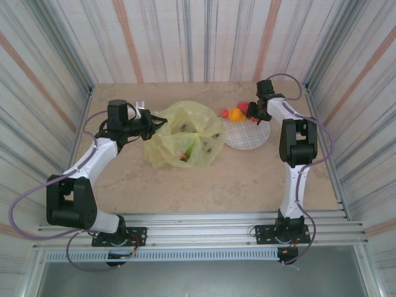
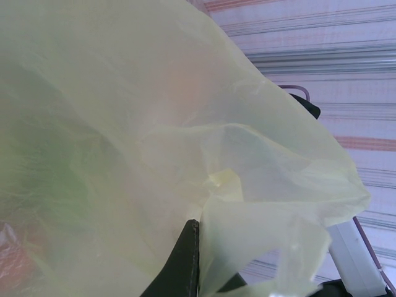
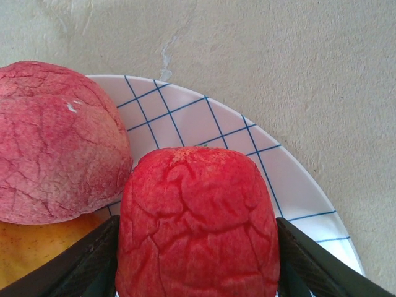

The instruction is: Place the fruits into the plastic bag

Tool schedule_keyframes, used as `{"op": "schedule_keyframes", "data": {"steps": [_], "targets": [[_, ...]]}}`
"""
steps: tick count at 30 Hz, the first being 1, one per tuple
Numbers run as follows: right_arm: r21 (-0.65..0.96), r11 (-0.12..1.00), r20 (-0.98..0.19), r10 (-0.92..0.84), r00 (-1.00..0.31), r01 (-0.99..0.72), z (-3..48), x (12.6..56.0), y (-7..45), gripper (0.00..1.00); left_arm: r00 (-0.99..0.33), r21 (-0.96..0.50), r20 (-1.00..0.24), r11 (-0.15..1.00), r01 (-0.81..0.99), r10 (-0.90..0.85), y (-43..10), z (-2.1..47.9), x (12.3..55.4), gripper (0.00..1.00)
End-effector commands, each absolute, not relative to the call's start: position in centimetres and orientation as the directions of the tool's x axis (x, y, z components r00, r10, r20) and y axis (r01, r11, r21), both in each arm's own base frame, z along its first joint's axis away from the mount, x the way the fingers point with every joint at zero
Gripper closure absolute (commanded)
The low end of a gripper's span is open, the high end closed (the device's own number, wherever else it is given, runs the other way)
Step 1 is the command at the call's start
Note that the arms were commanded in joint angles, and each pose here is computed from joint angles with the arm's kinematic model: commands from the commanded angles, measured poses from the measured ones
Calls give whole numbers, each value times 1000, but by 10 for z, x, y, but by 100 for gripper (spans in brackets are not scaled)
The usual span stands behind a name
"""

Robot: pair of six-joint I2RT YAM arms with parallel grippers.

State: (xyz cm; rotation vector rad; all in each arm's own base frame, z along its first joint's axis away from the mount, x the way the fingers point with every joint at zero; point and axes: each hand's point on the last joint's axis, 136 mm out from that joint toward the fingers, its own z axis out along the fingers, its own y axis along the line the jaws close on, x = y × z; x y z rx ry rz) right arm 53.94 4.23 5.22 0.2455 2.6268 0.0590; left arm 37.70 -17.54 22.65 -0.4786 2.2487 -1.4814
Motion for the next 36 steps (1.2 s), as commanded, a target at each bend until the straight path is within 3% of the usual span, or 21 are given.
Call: {"op": "schedule_keyframes", "data": {"steps": [1,8,16,29,36], "targets": [[80,984,-459,178,-871,158,55,536,36,39,-866,-928,-125,366,-71,-484,-174,224,375,100],[97,979,-518,201,-831,177,90,522,30,43,-866,-928,-122,366,-75,-485,-174,223,376,100],[263,957,-593,259,-762,121,142,457,59,44,-865,-928,-123,365,-74,-487,-174,224,376,100],[421,864,-673,92,-734,-277,208,346,157,46,-863,-929,-124,363,-73,-489,-174,225,375,100],[402,767,-690,-105,-716,-500,200,312,231,46,-865,-929,-121,364,-74,-487,-175,224,375,100]]}}
